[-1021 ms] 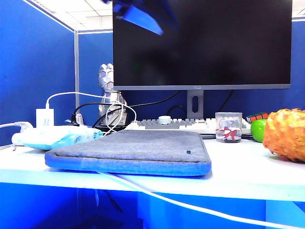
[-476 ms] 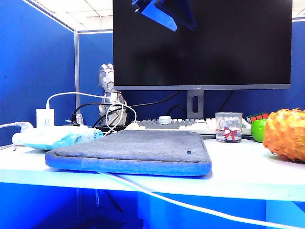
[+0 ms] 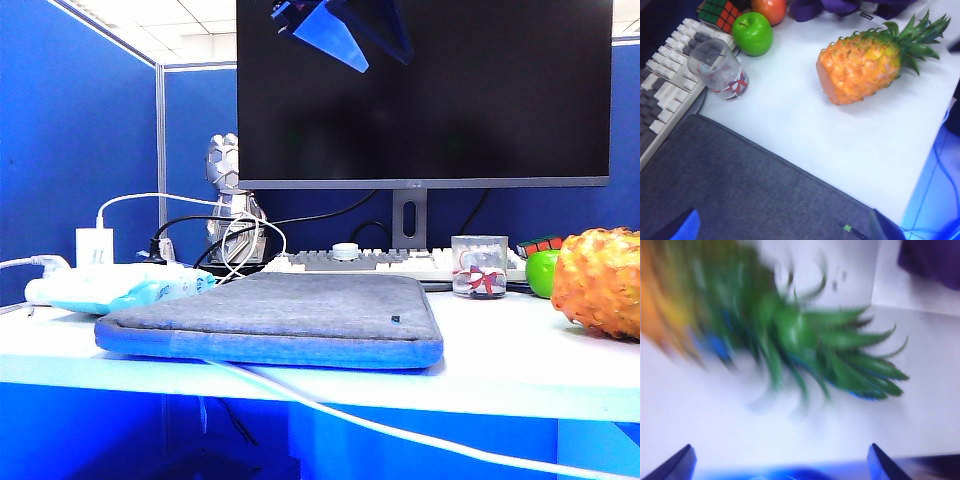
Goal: Pick up the pineapple and place it above the gray bag.
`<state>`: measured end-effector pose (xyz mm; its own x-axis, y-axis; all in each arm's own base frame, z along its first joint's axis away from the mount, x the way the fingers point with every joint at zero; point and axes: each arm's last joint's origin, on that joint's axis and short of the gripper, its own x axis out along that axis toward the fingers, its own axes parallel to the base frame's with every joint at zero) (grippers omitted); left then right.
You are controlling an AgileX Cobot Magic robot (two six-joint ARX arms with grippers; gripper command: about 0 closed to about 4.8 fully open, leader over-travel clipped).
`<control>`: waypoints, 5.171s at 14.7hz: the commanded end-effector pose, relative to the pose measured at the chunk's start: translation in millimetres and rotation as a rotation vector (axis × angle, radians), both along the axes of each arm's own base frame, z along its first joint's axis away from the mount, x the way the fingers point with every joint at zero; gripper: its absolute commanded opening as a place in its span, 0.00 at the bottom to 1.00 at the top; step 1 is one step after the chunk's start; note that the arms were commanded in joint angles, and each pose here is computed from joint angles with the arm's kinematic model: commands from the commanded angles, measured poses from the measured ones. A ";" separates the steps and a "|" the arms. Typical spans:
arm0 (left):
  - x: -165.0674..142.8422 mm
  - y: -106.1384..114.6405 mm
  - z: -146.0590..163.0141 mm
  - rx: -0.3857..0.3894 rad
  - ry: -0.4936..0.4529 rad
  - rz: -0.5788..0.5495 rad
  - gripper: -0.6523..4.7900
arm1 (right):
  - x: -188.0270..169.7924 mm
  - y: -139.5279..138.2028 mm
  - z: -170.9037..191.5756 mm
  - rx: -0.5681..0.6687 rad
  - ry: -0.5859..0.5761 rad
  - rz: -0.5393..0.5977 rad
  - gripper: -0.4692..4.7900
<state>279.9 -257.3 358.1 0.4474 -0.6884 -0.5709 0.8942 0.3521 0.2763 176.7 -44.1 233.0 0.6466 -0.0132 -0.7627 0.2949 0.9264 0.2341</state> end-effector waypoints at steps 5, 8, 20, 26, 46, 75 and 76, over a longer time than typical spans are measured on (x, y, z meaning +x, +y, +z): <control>-0.8 -0.8 2.8 -0.026 0.007 -0.001 1.00 | 0.3 -2.2 29.2 0.782 -0.379 -0.829 1.00; -1.3 -1.7 3.1 -0.043 0.023 0.001 1.00 | -1.5 8.9 16.4 0.902 -0.293 -0.972 1.00; 2.1 -4.8 0.8 -0.053 0.010 -0.007 1.00 | 8.2 22.6 -29.5 0.858 -0.226 -1.102 1.00; 10.2 -14.8 -14.0 -0.015 -0.047 -0.141 0.98 | 39.0 19.4 -54.1 0.919 -0.284 -1.108 1.00; 13.6 -18.1 -19.3 -0.049 0.019 -0.100 0.97 | 79.8 6.4 -13.3 0.616 -0.664 -0.602 0.08; 15.6 -20.6 -16.6 -0.128 0.067 -0.060 0.97 | 144.2 -3.6 -81.0 1.026 -0.573 -1.007 0.08; 15.6 -20.6 -16.7 -0.128 0.068 -0.060 0.97 | 145.1 -3.9 -78.5 1.013 -0.596 -0.979 0.08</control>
